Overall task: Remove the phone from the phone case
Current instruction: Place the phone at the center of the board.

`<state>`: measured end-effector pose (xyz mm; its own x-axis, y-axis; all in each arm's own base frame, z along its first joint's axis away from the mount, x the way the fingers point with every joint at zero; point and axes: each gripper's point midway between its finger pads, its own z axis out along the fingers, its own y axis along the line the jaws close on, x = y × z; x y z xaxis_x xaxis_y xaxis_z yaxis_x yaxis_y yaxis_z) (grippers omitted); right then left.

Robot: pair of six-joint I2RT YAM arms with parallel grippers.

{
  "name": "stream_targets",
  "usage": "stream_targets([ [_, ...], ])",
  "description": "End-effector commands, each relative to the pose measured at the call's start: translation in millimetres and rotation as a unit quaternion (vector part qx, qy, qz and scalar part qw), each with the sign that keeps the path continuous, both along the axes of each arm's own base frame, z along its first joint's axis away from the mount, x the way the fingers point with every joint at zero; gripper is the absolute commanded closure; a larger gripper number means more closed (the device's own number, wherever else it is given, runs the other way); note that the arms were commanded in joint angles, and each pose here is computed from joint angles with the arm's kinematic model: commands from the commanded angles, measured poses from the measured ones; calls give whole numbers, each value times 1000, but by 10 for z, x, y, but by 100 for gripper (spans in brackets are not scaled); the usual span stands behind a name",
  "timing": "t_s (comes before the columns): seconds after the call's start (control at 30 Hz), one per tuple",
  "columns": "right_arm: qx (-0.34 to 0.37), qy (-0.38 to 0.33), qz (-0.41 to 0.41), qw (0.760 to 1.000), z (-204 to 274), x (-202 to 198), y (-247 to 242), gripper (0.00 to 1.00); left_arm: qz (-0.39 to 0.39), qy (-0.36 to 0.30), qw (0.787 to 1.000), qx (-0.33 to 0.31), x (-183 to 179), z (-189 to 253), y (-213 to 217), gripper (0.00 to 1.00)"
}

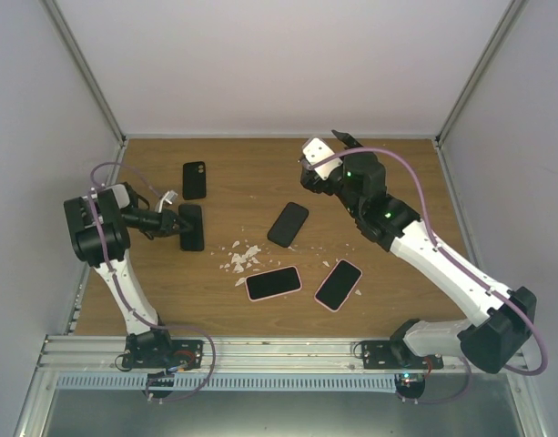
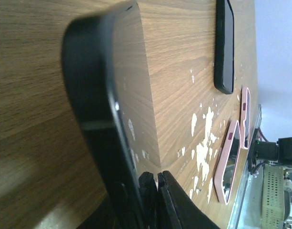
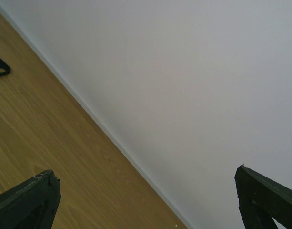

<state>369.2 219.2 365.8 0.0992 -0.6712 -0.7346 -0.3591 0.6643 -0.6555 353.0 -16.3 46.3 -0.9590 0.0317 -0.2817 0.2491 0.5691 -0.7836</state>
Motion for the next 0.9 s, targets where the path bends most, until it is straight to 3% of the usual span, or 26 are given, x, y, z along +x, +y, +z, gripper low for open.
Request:
stream_targets([
  [0.0,3,14,-2,1000,-88,30,-6,0,-8,-5,1000,10,79,-109,78,82],
  [0.43,3,17,1,1000,-109,32,6,0,1,4,999,43,158,-193,177,55],
  [0.5,5,16,1,1000,-100,22,1,0,7,-5,998,58,171,-132,206,44],
  [0.67,13,12,0,1000,-44,-7,-27,1,35,-31,993,105,228,106,300,3],
  [0.87,24,7,1,1000,35,-64,-72,0,55,-88,981,161,337,588,386,1],
])
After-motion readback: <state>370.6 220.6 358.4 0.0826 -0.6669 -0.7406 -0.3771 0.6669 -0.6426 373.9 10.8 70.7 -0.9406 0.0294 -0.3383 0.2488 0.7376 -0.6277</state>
